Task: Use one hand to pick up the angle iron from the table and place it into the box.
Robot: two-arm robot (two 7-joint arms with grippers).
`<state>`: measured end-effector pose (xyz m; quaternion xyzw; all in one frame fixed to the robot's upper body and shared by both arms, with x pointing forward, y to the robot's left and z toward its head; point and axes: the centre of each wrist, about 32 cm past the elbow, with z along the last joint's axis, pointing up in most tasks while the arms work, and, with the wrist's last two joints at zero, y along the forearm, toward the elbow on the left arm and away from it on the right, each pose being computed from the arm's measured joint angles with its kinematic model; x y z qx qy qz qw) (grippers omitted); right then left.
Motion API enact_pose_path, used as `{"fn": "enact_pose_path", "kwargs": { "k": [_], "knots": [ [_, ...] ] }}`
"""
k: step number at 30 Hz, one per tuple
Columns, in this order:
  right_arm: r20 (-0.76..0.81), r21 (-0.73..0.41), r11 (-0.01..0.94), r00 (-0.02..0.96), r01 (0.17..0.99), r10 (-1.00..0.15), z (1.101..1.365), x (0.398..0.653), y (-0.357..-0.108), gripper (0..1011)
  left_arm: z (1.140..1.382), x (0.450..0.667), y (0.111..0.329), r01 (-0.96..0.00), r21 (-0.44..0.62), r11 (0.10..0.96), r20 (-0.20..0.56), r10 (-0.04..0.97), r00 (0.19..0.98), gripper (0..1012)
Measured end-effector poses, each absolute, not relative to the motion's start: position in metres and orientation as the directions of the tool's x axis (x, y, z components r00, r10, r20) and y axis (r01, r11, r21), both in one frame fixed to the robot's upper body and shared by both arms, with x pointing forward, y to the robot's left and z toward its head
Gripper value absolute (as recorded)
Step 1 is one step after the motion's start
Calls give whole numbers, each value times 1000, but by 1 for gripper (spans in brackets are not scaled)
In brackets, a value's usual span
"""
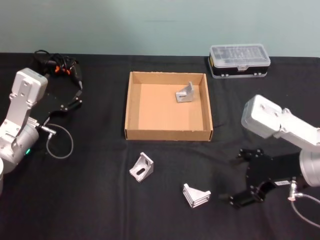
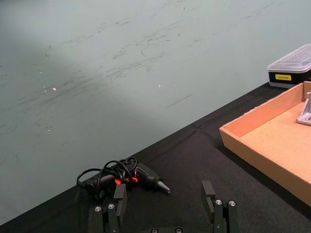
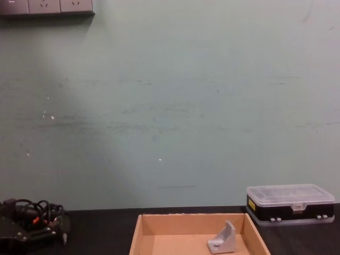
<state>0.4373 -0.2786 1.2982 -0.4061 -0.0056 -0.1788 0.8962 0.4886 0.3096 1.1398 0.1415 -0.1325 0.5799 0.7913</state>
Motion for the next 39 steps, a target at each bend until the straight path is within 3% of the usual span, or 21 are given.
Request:
{"fn": "enact_pose_path", "kwargs": {
  "k": [15,39],
  "knots": [
    [167,-814,531,970,237,-178,1288,455,-273,1002,1140,489,310,-955,70,287,374,880,292,1000],
    [165,-803,567,982,186,-88,1265,485,-248,1002,1140,489,310,-955,70,287,374,880,292,1000]
  ]
}}
